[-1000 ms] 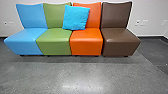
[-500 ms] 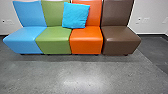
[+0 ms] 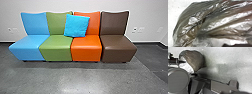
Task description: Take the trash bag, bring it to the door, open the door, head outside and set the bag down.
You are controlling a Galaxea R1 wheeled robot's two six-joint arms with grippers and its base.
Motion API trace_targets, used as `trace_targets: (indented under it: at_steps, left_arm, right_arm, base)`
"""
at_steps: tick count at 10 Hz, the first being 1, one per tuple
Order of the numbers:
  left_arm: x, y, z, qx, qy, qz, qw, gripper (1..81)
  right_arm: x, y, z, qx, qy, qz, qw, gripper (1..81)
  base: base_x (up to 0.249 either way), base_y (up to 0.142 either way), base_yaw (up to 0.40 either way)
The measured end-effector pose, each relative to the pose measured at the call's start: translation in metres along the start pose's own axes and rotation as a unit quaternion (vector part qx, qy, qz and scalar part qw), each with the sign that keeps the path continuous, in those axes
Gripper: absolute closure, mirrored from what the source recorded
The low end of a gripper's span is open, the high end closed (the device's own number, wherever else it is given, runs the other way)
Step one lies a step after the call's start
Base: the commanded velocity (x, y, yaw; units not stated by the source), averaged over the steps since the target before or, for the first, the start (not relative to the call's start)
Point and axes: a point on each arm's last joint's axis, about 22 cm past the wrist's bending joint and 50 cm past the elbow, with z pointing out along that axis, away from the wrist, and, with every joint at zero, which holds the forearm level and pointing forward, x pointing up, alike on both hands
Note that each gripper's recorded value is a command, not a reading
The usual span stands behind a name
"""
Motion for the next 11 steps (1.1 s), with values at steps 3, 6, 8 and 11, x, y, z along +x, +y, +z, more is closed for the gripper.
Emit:
trace_targets:
  at_steps: [3,6,8,11]
  left_arm:
    - [-0.004,0.019,-0.047,-0.004,0.017,0.018,0.9997,81.1]
    - [-0.002,0.028,-0.097,-0.003,0.04,0.034,0.9986,81.1]
    - [-0.01,0.023,-0.131,0.0,0.05,0.044,0.9978,81.1]
    - [-0.023,0.015,-0.181,-0.002,0.063,0.06,0.9962,81.1]
  right_arm:
    - [-0.014,-0.012,-0.021,-0.013,0.012,0.0,0.9998,1.0]
    - [-0.026,-0.027,-0.036,-0.022,0.026,-0.002,0.9994,1.0]
    - [-0.031,-0.035,-0.043,-0.03,0.04,-0.002,0.9987,1.0]
    - [-0.046,-0.062,-0.057,-0.023,0.06,-0.009,0.9979,1.0]
  base:
    - [0.0,0.0,0.0]
    - [0.0,0.0,0.0]
    - [0.0,0.0,0.0]
    - [0.0,0.0,0.0]
